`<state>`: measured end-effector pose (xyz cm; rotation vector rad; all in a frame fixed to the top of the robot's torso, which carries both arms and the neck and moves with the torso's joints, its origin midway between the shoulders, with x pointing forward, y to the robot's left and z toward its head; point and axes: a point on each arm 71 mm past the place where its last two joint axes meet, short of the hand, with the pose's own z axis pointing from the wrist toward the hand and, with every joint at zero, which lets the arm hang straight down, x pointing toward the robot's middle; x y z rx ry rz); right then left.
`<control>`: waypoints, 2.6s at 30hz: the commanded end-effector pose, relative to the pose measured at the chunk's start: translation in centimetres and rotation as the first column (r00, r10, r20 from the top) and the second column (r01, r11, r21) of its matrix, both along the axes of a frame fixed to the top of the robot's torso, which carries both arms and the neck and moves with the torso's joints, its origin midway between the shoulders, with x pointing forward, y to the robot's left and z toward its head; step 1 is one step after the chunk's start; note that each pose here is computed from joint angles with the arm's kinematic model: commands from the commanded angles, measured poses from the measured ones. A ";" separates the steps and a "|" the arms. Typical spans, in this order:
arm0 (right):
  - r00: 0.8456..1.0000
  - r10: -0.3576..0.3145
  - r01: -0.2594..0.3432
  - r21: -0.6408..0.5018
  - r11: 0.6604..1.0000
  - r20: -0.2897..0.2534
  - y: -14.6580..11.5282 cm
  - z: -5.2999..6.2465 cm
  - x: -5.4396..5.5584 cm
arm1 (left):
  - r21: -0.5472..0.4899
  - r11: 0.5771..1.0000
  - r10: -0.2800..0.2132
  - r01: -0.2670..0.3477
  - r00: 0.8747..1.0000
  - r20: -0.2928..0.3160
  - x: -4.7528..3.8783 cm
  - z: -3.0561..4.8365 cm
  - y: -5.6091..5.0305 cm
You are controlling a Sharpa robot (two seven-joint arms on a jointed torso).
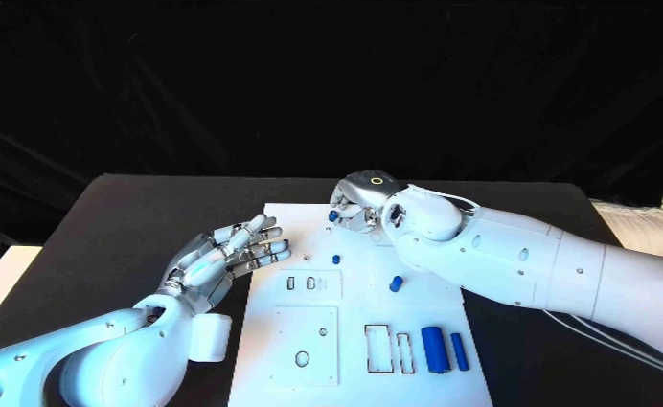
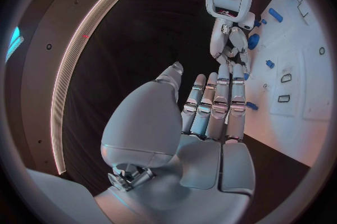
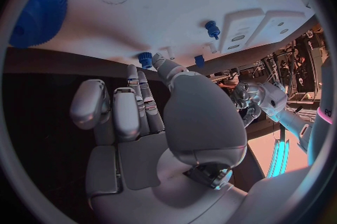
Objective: Assemble the parts on the task board
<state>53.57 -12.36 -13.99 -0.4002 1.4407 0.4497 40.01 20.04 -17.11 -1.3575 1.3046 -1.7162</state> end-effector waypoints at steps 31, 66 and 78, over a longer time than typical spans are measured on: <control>0.921 -0.278 0.311 0.084 0.947 -0.272 -12.0 0.7 -1.6 | -0.028 0.999 -0.035 0.035 0.999 0.008 0.40 -0.04 0.0; 0.926 -0.258 0.277 0.034 0.960 -0.276 -10.4 -0.2 -0.9 | -0.027 0.999 -0.036 0.036 0.999 0.006 0.46 -0.09 -0.1; 0.954 -0.244 0.244 -0.025 0.969 -0.171 -9.5 -0.4 -1.2 | -0.027 0.999 -0.038 0.038 0.999 0.003 0.45 -0.11 -0.1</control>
